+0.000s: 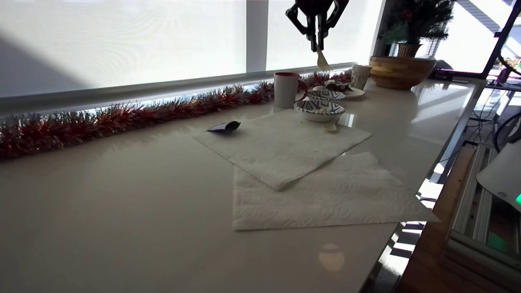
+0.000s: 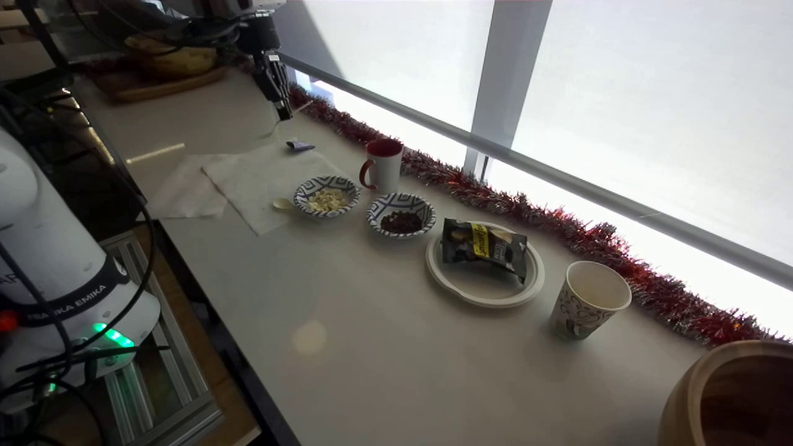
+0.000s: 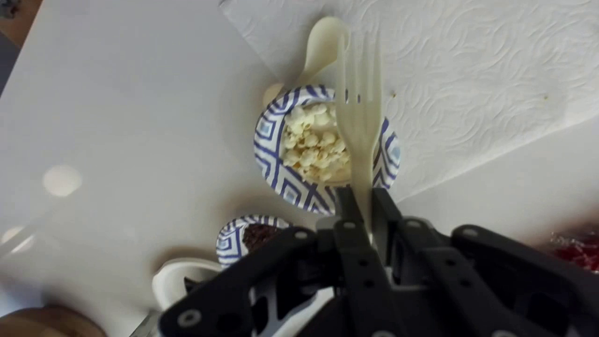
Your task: Pick up one white object with the fork, and then put it in the mug
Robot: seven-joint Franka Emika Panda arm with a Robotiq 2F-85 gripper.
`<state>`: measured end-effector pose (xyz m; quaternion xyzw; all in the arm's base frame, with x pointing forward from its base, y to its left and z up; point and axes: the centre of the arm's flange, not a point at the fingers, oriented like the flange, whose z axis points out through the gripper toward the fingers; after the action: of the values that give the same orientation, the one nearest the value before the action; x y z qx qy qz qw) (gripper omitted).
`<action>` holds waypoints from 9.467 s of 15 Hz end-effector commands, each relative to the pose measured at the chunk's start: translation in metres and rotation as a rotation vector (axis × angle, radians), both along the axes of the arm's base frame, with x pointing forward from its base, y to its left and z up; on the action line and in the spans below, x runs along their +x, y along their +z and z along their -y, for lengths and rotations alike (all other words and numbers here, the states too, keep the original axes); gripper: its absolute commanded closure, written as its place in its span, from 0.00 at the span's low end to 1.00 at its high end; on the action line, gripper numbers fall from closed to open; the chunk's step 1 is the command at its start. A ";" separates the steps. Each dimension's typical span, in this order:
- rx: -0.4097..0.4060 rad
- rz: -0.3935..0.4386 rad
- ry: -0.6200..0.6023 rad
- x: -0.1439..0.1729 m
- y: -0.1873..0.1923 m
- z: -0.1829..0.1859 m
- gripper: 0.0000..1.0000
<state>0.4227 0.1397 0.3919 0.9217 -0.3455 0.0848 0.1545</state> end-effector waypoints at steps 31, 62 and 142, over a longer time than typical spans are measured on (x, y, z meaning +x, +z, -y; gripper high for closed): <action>-0.672 0.467 -0.210 -0.004 -0.135 0.026 0.88; -0.684 0.594 -0.175 0.007 -0.210 -0.031 0.97; -0.217 0.645 -1.375 0.108 -0.047 0.144 0.97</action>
<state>0.5325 -0.0001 0.3426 0.4303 -0.8458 0.2796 0.1461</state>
